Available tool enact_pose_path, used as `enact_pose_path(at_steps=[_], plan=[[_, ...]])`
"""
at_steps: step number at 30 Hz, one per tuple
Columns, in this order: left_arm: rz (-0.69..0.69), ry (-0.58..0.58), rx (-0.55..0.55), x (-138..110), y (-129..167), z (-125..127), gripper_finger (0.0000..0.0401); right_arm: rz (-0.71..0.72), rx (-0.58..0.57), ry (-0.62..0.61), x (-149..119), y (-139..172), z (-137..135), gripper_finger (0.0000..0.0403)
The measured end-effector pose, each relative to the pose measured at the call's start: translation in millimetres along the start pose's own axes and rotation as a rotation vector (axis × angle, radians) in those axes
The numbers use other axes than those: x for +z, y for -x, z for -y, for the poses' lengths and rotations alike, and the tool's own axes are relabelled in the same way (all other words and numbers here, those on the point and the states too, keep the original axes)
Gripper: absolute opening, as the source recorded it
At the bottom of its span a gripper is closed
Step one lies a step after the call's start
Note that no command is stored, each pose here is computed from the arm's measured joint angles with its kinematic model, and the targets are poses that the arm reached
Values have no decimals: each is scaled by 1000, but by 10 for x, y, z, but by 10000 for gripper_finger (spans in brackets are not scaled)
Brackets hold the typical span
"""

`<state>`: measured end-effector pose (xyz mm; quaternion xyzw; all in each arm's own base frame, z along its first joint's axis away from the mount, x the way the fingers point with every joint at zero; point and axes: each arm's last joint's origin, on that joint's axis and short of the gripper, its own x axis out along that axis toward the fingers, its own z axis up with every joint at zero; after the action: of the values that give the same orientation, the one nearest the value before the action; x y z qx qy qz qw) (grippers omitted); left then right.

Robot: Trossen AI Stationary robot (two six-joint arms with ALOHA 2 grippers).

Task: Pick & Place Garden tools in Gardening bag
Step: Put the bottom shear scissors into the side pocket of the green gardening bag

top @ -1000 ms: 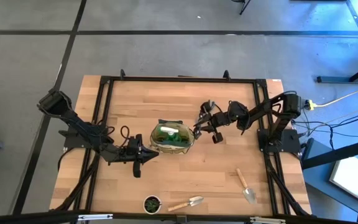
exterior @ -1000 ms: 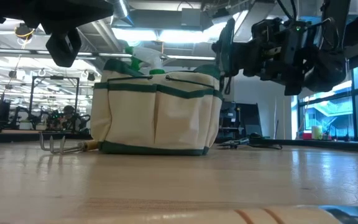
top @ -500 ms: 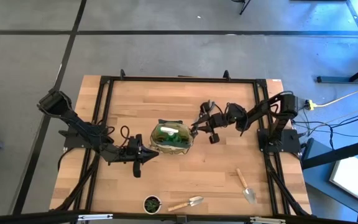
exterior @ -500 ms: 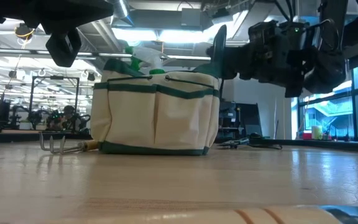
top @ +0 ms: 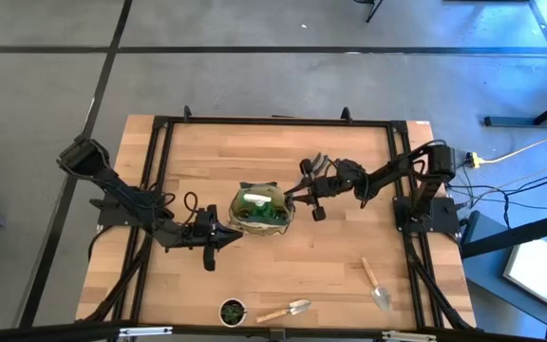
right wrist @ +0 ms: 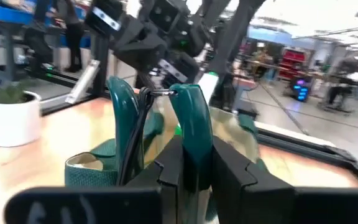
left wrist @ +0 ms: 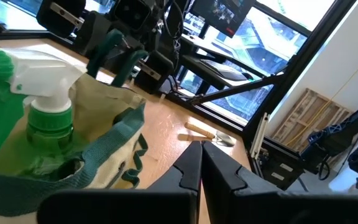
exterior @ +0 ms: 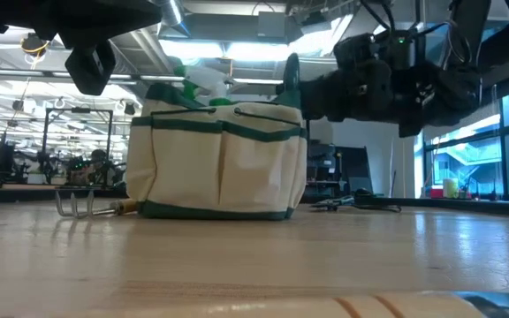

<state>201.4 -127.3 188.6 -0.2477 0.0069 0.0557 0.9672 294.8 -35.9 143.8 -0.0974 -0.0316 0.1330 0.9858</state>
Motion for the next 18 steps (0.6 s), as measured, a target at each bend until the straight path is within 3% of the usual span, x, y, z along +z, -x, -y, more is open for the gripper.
enact_pose_path(at_steps=[7, 18], plan=[[0, 0, 0, 0, 0, 0, 2, -9, -63, -19, -21, 45, 17, 53], [0, 0, 0, 0, 0, 0, 3, -49, -41, -34, -141, 53, 32, 53]])
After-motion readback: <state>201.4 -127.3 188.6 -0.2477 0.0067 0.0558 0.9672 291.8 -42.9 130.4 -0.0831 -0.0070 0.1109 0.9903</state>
